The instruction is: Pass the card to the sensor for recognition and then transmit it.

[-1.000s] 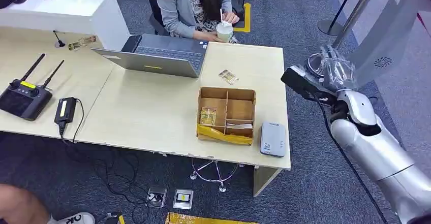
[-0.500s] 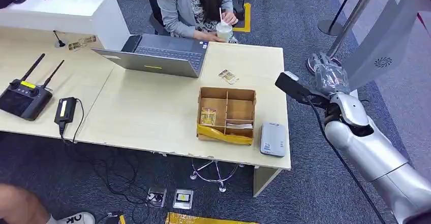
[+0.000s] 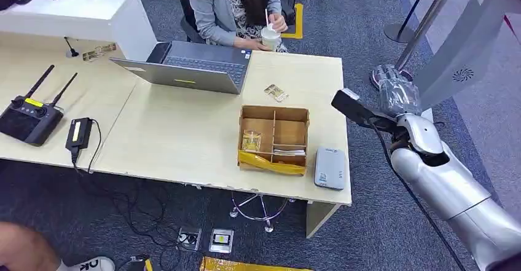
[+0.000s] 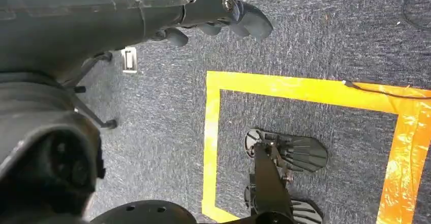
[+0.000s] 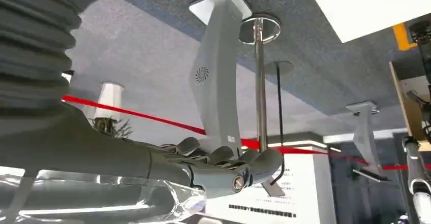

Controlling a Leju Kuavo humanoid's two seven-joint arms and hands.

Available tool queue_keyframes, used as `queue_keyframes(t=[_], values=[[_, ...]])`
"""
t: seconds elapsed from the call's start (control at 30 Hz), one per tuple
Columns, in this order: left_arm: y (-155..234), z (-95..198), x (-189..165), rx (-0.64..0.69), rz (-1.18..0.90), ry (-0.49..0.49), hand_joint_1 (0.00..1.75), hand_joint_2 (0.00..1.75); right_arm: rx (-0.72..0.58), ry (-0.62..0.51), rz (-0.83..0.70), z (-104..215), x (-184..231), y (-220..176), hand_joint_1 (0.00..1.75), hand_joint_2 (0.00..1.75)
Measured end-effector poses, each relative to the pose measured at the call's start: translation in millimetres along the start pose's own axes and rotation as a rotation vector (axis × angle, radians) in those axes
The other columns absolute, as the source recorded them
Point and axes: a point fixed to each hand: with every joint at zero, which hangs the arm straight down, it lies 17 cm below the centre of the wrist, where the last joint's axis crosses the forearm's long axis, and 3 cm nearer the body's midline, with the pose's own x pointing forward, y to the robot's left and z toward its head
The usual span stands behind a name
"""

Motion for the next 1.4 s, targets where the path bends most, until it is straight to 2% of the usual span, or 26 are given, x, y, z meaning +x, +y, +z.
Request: queue_keyframes(t=[0.17,0.2,0.23,0.27,0.6,0.67,0.7,0.73,1.4], values=[[-0.9,0.1,2.0,-0.001,-0.005,-0.003,0.00,0.00,-0.012,-0.028,0.053,-1.1,8.9,5.0,0.00,1.75],[-1.1,0.1,2.4,-0.001,-0.005,-0.004,0.00,0.00,-0.015,-0.034,0.063,-0.9,10.8,6.1,0.51,1.75],[-1.3,0.1,2.8,-0.002,-0.005,-0.004,0.00,0.00,-0.015,-0.037,0.069,-1.0,12.0,7.1,1.61,1.75],[-1.5,0.2,3.3,-0.002,-0.005,-0.005,0.00,0.00,-0.016,-0.041,0.076,-1.0,13.3,8.1,1.75,1.75],[-3.7,0.4,4.1,-0.005,-0.004,-0.006,0.00,0.00,-0.030,-0.079,0.076,-3.5,27.4,12.6,1.75,1.75],[-3.7,0.4,4.2,-0.005,-0.005,-0.007,0.00,0.00,-0.032,-0.082,0.077,-3.4,28.6,13.9,1.55,1.75],[-3.7,0.4,4.2,-0.005,-0.005,-0.007,0.00,0.00,-0.032,-0.082,0.079,-3.4,28.8,14.6,1.41,1.75],[-3.7,0.4,4.2,-0.005,-0.005,-0.006,0.00,0.00,-0.032,-0.082,0.083,-3.4,28.8,15.2,0.00,1.75],[-3.8,0.4,3.1,-0.005,-0.003,-0.004,0.00,0.00,-0.043,-0.096,0.135,-2.2,39.4,19.3,0.00,1.75]])
